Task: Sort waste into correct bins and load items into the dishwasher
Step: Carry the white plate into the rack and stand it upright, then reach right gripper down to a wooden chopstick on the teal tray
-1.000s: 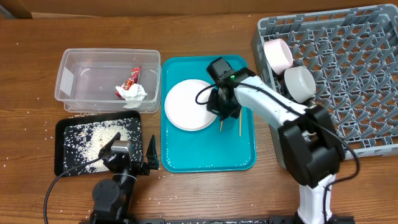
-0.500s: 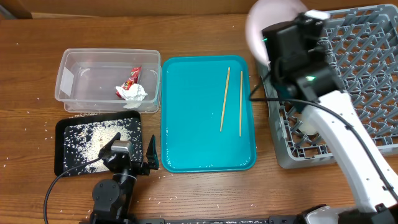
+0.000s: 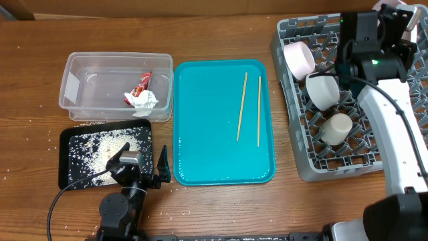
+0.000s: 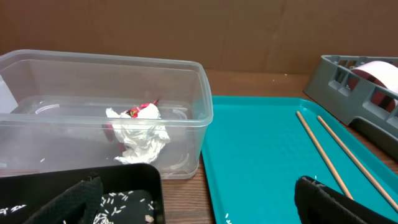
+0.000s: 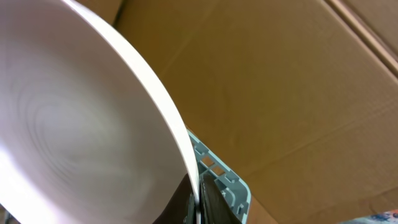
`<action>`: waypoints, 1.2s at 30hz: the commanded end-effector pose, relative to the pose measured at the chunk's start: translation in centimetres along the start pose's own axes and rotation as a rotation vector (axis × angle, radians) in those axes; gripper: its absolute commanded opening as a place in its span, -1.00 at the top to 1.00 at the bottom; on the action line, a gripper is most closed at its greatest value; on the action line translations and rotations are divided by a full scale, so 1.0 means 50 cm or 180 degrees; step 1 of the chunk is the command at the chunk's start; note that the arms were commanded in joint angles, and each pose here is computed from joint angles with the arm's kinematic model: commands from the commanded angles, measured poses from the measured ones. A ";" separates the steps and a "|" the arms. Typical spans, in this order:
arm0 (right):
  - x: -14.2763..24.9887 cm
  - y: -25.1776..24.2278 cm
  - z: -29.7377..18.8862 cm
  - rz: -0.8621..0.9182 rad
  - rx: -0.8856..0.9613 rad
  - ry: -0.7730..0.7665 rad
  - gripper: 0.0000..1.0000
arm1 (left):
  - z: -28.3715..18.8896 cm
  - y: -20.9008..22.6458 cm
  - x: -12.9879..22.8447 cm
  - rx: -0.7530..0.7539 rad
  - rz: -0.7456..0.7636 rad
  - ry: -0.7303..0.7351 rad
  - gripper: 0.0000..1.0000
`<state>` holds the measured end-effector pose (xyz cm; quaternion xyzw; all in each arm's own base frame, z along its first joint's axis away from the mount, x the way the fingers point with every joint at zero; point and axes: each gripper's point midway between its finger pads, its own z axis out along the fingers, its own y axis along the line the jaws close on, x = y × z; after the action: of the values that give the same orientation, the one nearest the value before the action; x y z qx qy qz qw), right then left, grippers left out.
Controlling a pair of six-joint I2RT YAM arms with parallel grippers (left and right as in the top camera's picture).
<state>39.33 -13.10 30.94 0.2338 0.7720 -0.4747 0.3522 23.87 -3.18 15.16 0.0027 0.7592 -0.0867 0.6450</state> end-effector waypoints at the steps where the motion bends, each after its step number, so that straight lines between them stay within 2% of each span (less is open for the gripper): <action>1: 0.026 0.042 0.030 -0.0198 -0.0010 0.0117 0.92 | -0.001 0.002 -0.001 -0.0004 -0.0003 -0.0023 -1.00; 8: 0.075 0.118 0.064 -0.0647 0.0013 0.0270 0.92 | -0.001 0.002 -0.001 -0.0004 -0.0003 -0.0023 -1.00; 20: 0.086 0.166 0.037 -0.0817 -0.0120 0.0221 0.86 | -0.001 0.002 -0.001 -0.0004 -0.0002 -0.0023 -1.00; 22: 0.083 0.185 0.010 -0.0875 -0.0197 0.0149 0.70 | -0.001 0.002 -0.001 -0.0004 -0.0003 -0.0023 -1.00; 24: 0.084 0.204 -0.021 -0.0973 -0.0284 0.0082 0.42 | -0.001 0.002 -0.001 -0.0004 -0.0003 -0.0023 -1.00; 28: 0.089 0.232 -0.078 -0.1181 -0.0401 -0.0050 0.02 | -0.001 0.002 -0.001 -0.0004 -0.0003 -0.0023 -1.00; 33: 0.083 0.244 -0.157 -0.1281 -0.0599 -0.0233 -0.13 | -0.001 0.002 -0.001 -0.0004 -0.0003 -0.0023 -1.00; 36: 0.085 0.250 -0.221 -0.1149 -0.1052 -0.0187 -0.19 | -0.001 0.002 -0.001 -0.0004 -0.0003 -0.0023 -1.00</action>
<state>42.12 0.30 21.01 -0.0108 0.8442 -0.4659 0.2646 23.87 -3.18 15.16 0.0027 0.7592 -0.0867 0.6450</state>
